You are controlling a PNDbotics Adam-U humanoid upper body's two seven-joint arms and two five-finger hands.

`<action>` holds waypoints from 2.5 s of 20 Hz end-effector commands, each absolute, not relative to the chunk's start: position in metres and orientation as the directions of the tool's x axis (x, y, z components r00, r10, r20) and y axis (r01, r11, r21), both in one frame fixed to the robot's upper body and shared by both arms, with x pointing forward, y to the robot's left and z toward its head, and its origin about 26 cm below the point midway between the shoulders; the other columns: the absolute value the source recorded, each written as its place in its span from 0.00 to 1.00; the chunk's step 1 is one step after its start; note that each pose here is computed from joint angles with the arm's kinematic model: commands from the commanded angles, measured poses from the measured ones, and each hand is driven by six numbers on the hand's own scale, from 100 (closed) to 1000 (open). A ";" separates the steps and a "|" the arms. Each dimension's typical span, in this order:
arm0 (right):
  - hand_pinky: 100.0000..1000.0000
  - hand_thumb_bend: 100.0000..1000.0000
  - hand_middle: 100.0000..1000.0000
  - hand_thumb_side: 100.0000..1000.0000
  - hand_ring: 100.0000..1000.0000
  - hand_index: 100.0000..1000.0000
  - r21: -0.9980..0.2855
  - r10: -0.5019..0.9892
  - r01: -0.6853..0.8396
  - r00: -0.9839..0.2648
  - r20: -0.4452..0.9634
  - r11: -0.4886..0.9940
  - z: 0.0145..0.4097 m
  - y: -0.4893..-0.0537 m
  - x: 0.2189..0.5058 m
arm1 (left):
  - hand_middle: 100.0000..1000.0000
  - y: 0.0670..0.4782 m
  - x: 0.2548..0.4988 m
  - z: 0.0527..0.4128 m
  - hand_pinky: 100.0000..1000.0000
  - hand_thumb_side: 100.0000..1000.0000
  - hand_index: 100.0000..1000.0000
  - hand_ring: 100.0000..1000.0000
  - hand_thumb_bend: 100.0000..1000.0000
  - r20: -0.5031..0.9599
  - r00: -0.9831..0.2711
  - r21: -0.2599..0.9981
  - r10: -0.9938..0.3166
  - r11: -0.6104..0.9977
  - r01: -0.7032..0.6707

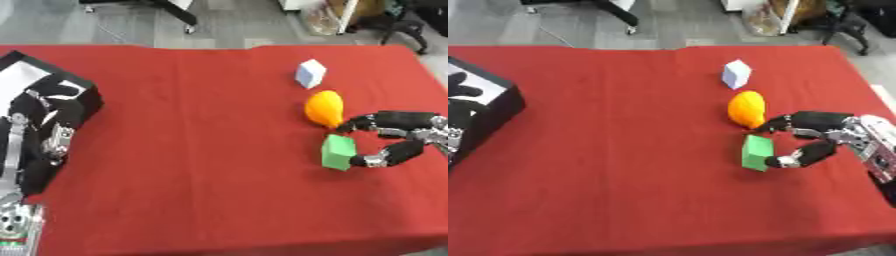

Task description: Pick up the objects with one hand, pass them to the other hand, and then place them into the box on the other side of the table.

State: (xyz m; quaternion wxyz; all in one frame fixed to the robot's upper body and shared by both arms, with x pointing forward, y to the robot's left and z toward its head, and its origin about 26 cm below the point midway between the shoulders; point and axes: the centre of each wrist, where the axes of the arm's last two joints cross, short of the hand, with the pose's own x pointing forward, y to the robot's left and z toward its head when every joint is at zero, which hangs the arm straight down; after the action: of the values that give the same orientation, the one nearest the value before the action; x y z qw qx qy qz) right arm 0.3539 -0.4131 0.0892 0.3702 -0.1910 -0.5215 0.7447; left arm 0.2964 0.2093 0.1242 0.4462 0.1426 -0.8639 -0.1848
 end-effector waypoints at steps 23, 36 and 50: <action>0.75 0.09 0.37 0.77 0.65 0.54 -0.972 0.779 -0.162 -0.626 -0.034 -0.172 0.084 -0.410 0.363 | 0.60 0.210 0.296 0.128 0.73 0.85 0.85 0.53 0.41 0.705 -0.575 0.454 -0.415 0.887 -0.083; 0.72 0.00 0.17 0.70 0.51 0.32 -0.993 0.779 0.099 -0.627 -0.007 0.071 0.119 -0.397 0.359 | 0.60 0.210 0.297 0.126 0.73 0.85 0.84 0.53 0.40 0.704 -0.566 0.467 -0.429 0.880 -0.086; 0.72 0.00 0.14 0.77 0.43 0.29 -0.802 0.379 -0.127 -0.831 0.407 0.583 0.183 -0.263 0.364 | 0.67 0.187 0.332 0.122 0.74 0.66 0.86 0.62 0.43 0.468 -0.670 0.680 -0.576 0.719 -0.144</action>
State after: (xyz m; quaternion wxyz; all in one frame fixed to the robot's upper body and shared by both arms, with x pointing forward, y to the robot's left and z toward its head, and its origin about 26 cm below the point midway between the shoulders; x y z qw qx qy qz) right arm 0.3663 -0.2722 0.1703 0.2924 -0.0986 -0.8360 0.4538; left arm 0.3294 0.1881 0.1183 0.3727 0.2028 -0.8569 -0.2928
